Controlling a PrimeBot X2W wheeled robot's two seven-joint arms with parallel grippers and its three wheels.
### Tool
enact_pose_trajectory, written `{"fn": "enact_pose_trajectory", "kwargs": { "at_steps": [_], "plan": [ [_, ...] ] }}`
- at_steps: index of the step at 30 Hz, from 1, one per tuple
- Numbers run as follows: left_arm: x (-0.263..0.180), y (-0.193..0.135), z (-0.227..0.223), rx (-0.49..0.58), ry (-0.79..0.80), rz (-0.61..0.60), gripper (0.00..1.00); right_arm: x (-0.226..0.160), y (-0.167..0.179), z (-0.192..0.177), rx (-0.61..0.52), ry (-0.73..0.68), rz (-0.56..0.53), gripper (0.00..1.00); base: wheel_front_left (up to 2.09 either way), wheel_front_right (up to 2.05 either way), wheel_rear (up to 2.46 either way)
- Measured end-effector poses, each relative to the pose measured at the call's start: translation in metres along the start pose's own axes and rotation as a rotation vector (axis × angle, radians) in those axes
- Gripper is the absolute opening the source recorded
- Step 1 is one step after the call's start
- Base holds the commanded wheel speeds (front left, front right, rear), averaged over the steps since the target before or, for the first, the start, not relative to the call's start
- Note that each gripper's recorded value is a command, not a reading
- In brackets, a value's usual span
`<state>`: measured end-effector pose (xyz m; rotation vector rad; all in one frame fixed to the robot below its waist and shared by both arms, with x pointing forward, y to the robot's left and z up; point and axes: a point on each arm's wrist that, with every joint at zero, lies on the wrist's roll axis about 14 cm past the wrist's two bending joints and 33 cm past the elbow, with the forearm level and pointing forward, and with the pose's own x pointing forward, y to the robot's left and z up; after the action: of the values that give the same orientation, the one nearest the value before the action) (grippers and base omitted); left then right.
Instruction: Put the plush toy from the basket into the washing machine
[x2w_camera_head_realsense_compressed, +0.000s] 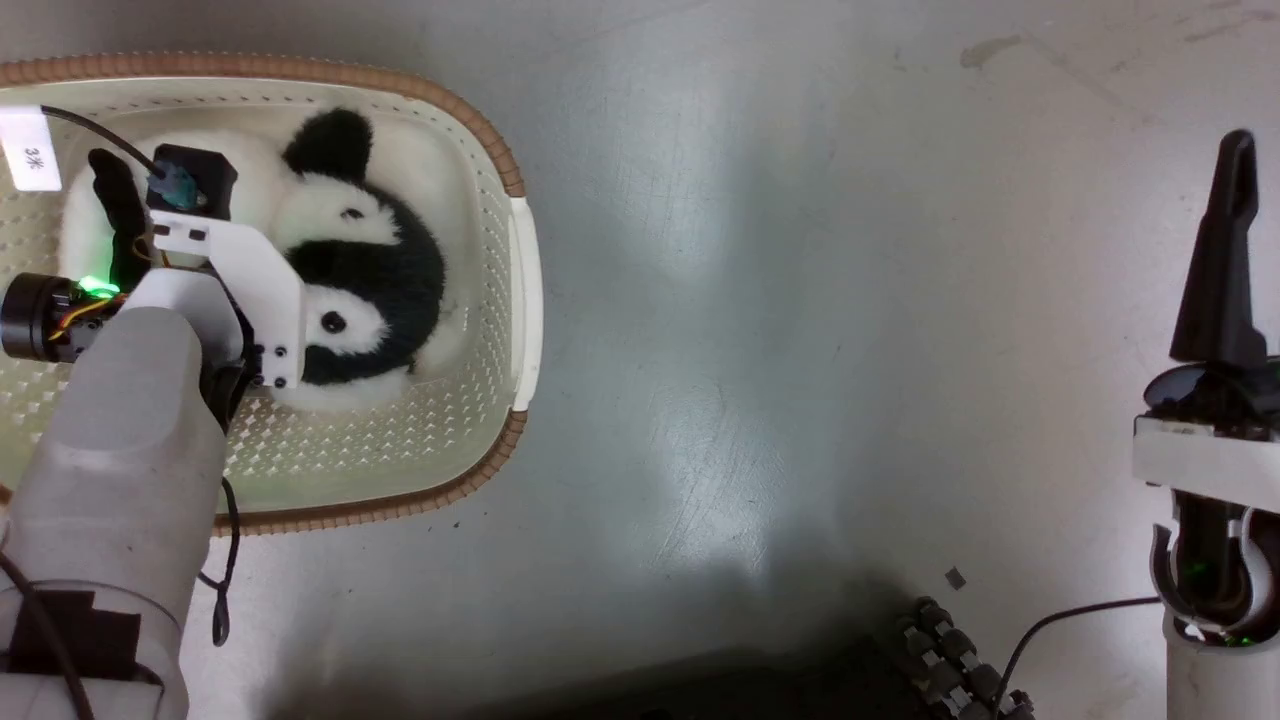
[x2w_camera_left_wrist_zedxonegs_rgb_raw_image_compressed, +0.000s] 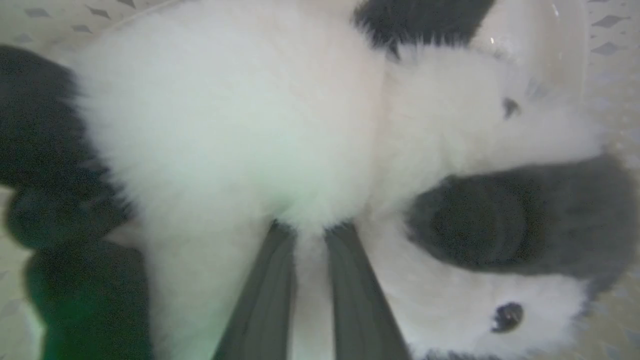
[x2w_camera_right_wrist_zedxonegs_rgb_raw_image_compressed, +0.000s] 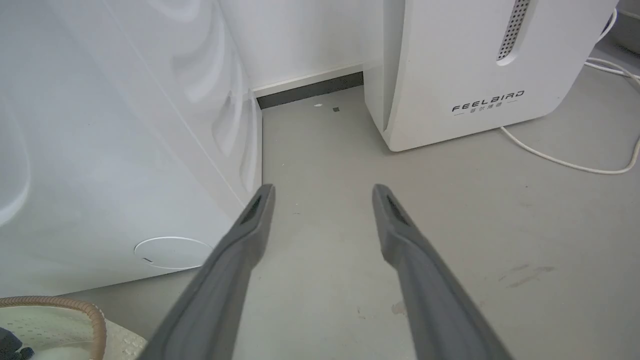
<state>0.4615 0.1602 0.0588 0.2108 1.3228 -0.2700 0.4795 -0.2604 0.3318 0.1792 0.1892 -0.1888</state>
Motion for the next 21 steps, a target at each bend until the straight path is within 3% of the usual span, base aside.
{"fn": "enact_pose_trajectory", "kwargs": {
  "at_steps": [9,21],
  "plan": [
    [-0.004,0.002,0.003,-0.004,0.008,0.001,0.0,0.003,-0.004,0.021,0.022,-0.068,-0.012,1.0,0.0,0.0,0.0],
    [-0.071,-0.007,0.013,-0.001,-0.12,-0.005,0.0,-0.015,0.008,0.077,0.045,-0.172,0.013,1.0,0.0,0.0,0.0]
  ]
}}
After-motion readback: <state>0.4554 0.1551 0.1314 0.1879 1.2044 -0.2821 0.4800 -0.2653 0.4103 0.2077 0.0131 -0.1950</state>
